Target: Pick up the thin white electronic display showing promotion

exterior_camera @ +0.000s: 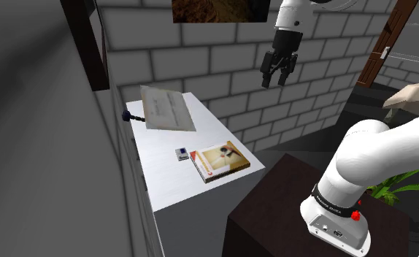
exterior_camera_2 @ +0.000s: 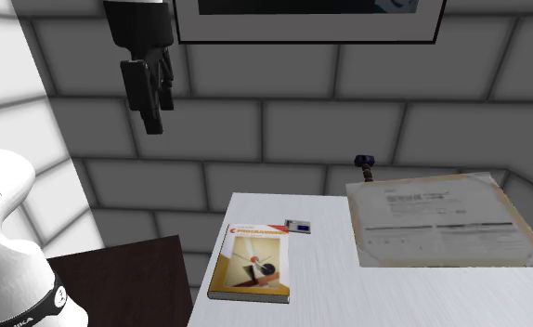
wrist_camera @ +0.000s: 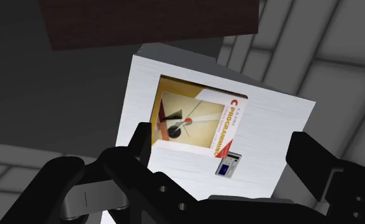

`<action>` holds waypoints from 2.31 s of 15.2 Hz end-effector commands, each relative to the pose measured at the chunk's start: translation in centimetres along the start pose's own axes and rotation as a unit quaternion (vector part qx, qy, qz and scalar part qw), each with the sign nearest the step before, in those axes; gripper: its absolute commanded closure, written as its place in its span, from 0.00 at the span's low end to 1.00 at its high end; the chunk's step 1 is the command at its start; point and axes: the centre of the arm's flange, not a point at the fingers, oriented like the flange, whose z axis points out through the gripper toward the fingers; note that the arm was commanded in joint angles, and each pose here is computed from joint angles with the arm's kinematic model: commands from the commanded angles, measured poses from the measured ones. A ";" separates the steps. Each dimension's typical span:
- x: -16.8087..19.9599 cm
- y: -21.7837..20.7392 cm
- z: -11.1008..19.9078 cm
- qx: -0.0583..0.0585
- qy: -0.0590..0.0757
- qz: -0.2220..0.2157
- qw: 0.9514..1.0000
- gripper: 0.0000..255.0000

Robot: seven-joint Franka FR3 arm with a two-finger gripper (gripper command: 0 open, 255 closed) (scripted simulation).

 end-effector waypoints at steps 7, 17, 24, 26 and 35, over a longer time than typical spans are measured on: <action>4.3 -3.4 5.9 -0.012 0.002 0.017 1.000 0.00; 11.7 -8.4 15.9 -0.033 0.006 0.045 0.998 0.00; 17.1 -11.3 22.9 -0.047 0.008 0.064 0.997 0.00; 18.7 -12.1 25.0 -0.051 0.009 0.070 0.996 0.00; 25.9 -15.2 34.1 -0.069 0.012 0.095 0.993 0.00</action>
